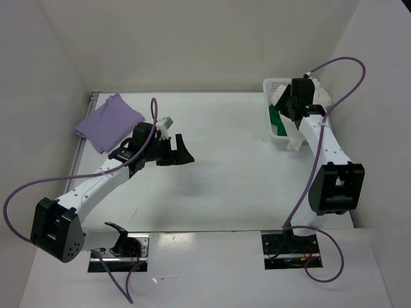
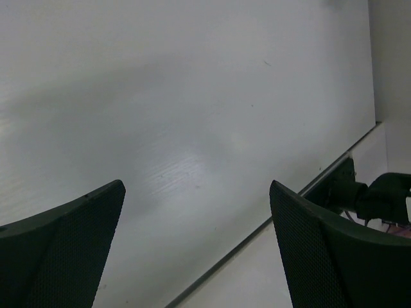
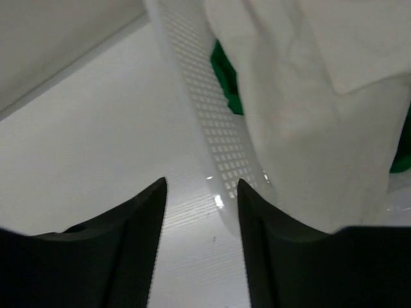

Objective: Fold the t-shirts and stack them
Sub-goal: Pick up the crumpled T-shirt from the bin, then move the crumpled T-shirt to the center of the board.

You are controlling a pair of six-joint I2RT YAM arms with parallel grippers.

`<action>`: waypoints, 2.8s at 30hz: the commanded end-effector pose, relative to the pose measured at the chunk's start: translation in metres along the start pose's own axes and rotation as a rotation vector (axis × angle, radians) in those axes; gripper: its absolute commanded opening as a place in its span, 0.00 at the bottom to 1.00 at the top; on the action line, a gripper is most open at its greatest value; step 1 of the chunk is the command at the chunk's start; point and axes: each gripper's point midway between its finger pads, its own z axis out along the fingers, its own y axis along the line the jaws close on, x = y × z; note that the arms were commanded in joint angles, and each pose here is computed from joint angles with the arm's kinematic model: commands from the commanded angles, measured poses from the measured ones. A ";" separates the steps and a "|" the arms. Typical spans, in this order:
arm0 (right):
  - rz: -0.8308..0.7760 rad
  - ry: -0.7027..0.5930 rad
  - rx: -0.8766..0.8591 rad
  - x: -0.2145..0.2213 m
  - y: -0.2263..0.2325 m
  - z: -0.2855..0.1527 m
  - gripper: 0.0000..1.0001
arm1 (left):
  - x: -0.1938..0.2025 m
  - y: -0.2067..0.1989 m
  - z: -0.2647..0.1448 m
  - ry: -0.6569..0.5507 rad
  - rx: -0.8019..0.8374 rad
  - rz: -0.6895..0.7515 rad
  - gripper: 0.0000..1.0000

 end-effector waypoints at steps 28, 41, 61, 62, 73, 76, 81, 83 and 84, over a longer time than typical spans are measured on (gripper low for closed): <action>-0.025 -0.075 0.079 -0.051 -0.013 0.017 0.00 | 0.029 -0.007 -0.003 0.087 0.074 0.028 1.00; 0.034 -0.206 -0.560 -0.115 0.094 -0.187 0.00 | 0.019 -0.002 0.005 0.101 0.015 0.012 1.00; 0.002 -0.034 -1.672 -0.112 0.231 -0.484 0.00 | -0.073 0.117 -0.042 -0.146 -0.121 -0.341 1.00; 0.010 -0.021 -1.689 -0.113 0.229 -0.493 0.00 | -0.078 0.115 -0.043 -0.156 -0.116 -0.343 1.00; 0.096 0.195 -1.441 -0.035 0.249 -0.377 0.00 | -0.102 0.125 -0.057 -0.227 -0.162 -0.340 1.00; 0.062 0.307 -1.136 0.045 0.229 -0.259 0.02 | -0.101 0.130 -0.058 -0.224 -0.166 -0.329 1.00; 0.054 0.256 -0.747 0.082 0.185 -0.143 0.01 | -0.080 0.135 -0.049 -0.169 -0.244 -0.253 1.00; 0.065 0.218 -0.724 0.070 0.175 -0.131 0.01 | -0.068 0.135 -0.047 -0.148 -0.272 -0.228 1.00; 0.076 0.191 -0.738 0.058 0.172 -0.132 0.01 | -0.060 0.135 -0.044 -0.122 -0.273 -0.219 1.00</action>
